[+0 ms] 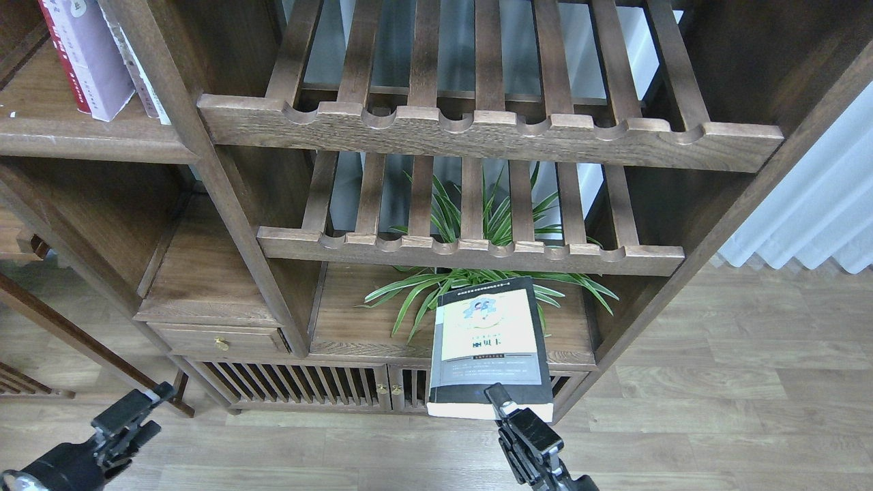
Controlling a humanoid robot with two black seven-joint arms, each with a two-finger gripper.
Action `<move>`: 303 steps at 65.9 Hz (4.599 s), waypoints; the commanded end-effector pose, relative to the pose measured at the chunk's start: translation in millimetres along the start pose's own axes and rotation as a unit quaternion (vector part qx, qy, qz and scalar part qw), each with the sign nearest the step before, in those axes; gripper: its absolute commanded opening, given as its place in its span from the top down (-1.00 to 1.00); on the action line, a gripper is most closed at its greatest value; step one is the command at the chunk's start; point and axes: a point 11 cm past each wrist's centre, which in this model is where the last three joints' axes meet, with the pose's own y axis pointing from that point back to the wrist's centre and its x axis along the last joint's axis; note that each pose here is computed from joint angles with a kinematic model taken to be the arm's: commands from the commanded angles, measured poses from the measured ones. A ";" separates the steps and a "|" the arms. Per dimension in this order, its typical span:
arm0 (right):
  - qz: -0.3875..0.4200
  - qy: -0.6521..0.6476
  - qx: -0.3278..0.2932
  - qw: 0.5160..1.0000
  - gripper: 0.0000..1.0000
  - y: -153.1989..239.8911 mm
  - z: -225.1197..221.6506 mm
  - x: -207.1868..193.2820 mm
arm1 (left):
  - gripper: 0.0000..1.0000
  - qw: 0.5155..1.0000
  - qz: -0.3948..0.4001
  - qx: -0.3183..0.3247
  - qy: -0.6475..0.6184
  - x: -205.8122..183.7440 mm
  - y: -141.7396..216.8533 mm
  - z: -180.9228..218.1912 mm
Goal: Organize books on shelf
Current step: 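Pull the dark book down off the shelf with the right gripper, then pass the dark book from the right gripper to the left gripper, then carry the dark book with the left gripper up onto the side shelf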
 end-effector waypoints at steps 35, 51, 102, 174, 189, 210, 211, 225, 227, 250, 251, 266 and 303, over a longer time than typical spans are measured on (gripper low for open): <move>0.012 -0.016 -0.123 0.992 0.89 -24.6 47.5 20.8 | -0.98 0.994 -0.091 0.034 0.050 -47.7 -47.3 -63.9; 0.014 -0.020 -0.137 0.990 0.89 -22.3 54.6 21.7 | -0.95 0.988 -0.119 0.055 0.075 -64.2 -67.7 -94.2; 0.015 -0.021 -0.148 0.989 0.89 -19.9 58.8 21.9 | 0.19 0.982 -0.143 0.076 0.100 -82.0 -88.5 -127.3; 0.021 0.002 -0.145 0.989 -0.82 -21.1 49.9 26.8 | 0.82 0.990 -0.113 0.066 0.052 -64.7 -61.1 -88.5; 0.024 0.003 -0.145 0.989 -0.99 -20.3 49.5 28.7 | 0.81 0.995 -0.095 0.020 0.005 -60.6 -35.2 -27.5; 0.038 0.005 -0.148 0.988 -0.99 -16.3 49.6 37.2 | 0.79 0.992 -0.095 -0.028 -0.077 -85.7 26.4 40.0; 0.040 0.005 -0.148 0.988 -0.99 -15.5 49.6 38.5 | 0.79 0.991 -0.098 -0.032 -0.082 -89.6 30.4 43.7; 0.040 0.008 -0.151 0.988 -0.99 -16.5 49.2 39.1 | 0.79 0.983 -0.124 -0.057 -0.122 -123.5 57.7 66.8; 0.040 0.008 -0.151 0.988 -0.99 -16.5 49.2 39.1 | 0.79 0.981 -0.129 -0.069 -0.130 -130.1 61.5 75.7; 0.049 0.007 -0.151 0.987 -0.99 -13.4 49.1 44.3 | 0.79 0.939 -0.165 -0.172 -0.249 -208.4 118.8 162.5; 0.049 0.007 -0.151 0.987 -0.99 -13.4 49.1 44.3 | 0.79 0.936 -0.166 -0.177 -0.256 -212.8 122.1 165.9; 0.050 0.007 -0.150 0.987 -0.99 -12.8 48.9 44.9 | 0.80 0.905 -0.162 -0.219 -0.327 -248.5 154.1 195.4; 0.051 0.007 -0.152 0.987 -0.99 -11.6 50.6 45.3 | 0.77 0.832 -0.148 -0.296 -0.446 -318.9 194.1 245.2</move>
